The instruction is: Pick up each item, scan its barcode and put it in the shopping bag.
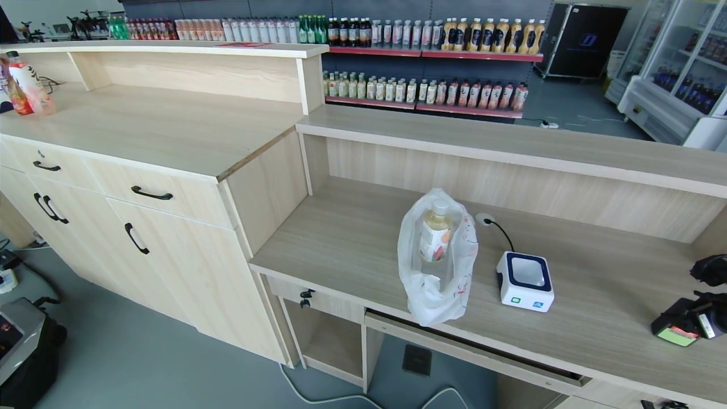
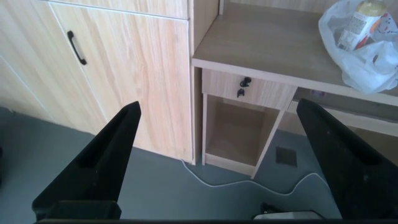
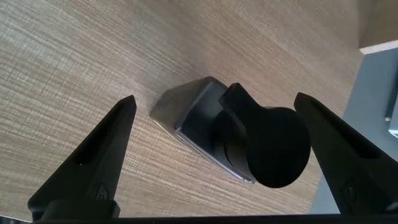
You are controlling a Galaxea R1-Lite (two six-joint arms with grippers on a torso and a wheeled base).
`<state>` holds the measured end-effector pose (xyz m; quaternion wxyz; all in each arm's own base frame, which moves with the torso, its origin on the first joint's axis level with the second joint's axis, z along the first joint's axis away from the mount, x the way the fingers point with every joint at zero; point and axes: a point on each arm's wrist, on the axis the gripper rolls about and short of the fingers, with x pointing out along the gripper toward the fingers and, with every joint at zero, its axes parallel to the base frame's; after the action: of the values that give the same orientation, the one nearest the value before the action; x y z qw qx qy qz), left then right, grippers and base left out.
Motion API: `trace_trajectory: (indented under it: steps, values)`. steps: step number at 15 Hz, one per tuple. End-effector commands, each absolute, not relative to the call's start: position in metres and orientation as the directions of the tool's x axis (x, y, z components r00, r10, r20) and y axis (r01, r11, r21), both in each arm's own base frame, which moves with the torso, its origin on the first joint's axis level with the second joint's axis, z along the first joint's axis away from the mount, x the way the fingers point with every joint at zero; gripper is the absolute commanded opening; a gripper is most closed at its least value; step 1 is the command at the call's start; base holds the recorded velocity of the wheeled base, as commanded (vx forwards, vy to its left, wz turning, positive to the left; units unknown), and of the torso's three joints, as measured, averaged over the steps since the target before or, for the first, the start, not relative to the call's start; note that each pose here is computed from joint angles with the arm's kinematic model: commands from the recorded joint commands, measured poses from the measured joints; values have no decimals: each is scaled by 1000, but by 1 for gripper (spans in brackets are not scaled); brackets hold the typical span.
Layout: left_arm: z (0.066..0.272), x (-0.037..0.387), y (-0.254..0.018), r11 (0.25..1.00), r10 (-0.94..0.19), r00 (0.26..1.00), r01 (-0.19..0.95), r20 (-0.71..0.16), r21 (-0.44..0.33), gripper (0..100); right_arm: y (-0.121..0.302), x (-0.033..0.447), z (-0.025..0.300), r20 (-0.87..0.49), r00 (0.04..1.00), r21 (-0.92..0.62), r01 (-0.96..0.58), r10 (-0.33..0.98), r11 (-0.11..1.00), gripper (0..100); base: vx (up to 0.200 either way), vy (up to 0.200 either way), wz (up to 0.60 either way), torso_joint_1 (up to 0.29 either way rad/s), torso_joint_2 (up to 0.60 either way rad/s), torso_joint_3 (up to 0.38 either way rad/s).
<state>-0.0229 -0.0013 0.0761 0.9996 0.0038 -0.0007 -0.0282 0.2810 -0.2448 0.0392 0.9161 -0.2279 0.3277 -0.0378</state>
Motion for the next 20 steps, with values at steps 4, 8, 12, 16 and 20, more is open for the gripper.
trace_trajectory:
  steps: [4,8,12,16,20]
  values:
    - [76,-23,-1,998,-57,998,57,2,8,100,-240,293,22,-608,774,-431,-131,-180,893,100,0,0,0,0,0,0]
    - [76,-23,-1,998,-57,998,57,2,8,100,-231,303,18,-613,776,-425,-164,-149,890,100,0,0,0,0,0,0]
    - [76,-23,-1,998,-57,998,57,2,8,100,-225,312,16,-609,783,-430,-188,-130,883,0,0,0,0,0,0,0]
    - [76,-23,-1,998,-57,998,57,2,8,100,-219,318,20,-585,801,-452,-192,-126,871,0,0,0,0,0,0,0]
    - [76,-23,-1,998,-57,998,57,2,8,100,-209,305,65,-485,858,-614,-197,-168,764,0,0,0,0,0,0,0]
